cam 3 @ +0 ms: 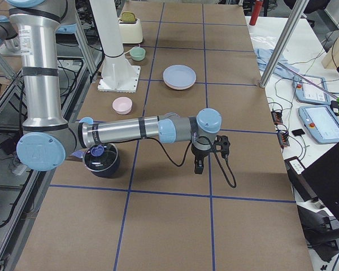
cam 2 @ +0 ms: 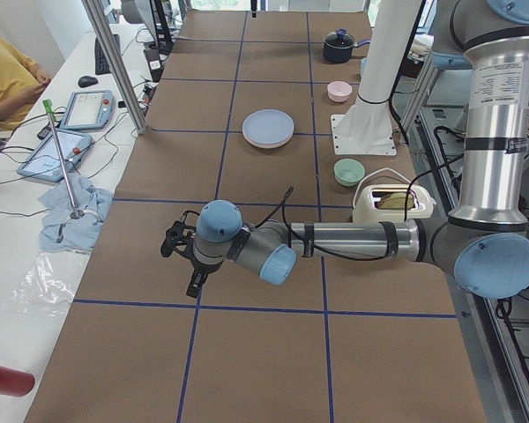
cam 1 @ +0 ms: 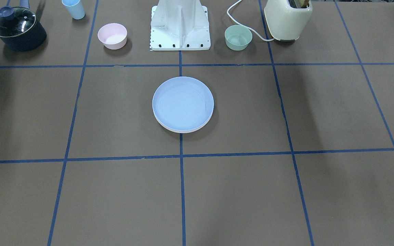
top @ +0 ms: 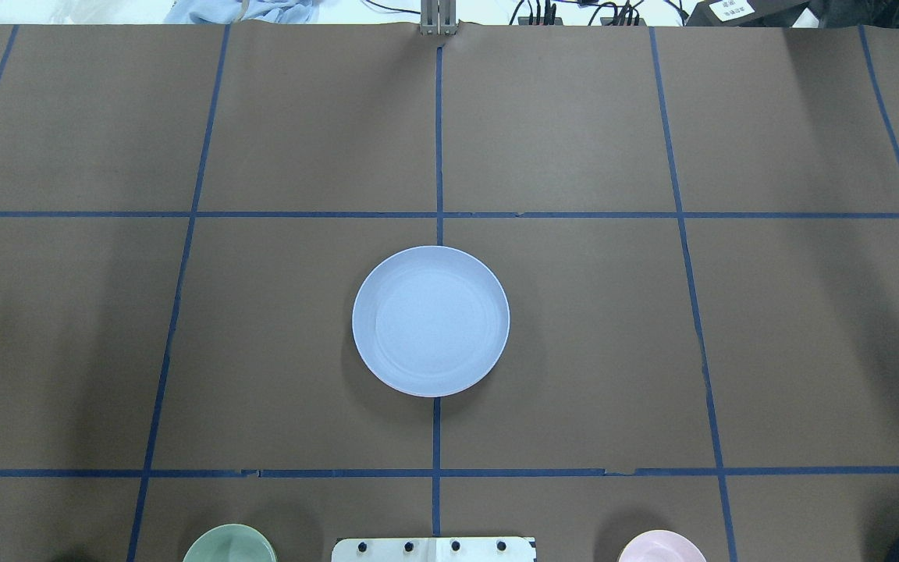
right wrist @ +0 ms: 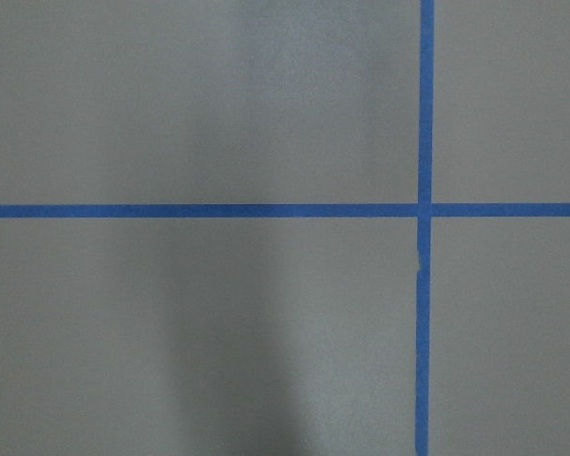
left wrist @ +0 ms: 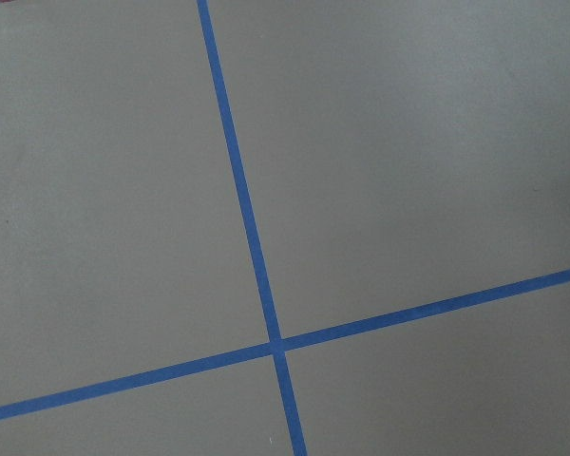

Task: Stack three plates with pink and blue

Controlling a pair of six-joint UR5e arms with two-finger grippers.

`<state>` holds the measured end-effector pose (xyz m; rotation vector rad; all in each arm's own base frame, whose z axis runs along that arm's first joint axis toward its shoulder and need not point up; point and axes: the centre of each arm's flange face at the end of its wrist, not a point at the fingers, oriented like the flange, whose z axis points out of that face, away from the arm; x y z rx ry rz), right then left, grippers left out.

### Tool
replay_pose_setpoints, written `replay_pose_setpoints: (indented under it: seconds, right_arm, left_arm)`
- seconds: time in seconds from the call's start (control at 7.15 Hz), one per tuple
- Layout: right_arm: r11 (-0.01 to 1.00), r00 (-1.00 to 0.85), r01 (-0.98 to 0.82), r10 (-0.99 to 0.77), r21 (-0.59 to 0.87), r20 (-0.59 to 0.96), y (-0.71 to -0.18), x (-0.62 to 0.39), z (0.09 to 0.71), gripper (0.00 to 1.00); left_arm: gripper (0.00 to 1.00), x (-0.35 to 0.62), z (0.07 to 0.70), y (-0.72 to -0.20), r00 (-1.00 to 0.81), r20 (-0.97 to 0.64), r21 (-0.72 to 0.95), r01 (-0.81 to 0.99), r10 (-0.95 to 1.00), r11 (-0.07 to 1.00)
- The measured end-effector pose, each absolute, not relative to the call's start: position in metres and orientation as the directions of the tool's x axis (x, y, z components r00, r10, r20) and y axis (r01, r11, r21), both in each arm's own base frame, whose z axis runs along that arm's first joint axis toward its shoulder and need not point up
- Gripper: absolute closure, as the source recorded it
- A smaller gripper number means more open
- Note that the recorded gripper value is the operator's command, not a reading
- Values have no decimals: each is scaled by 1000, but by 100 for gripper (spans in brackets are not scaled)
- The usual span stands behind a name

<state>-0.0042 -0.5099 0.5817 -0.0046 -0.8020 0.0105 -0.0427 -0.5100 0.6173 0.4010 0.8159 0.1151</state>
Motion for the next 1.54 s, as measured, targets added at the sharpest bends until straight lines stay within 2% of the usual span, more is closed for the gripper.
replay_pose_setpoints:
  seconds: [1.54]
  right_arm:
    - [999, 700, -32, 32, -13, 713, -507, 5, 586, 0]
  left_arm:
    - [0, -43, 615, -517, 707, -662, 404, 57, 249, 913]
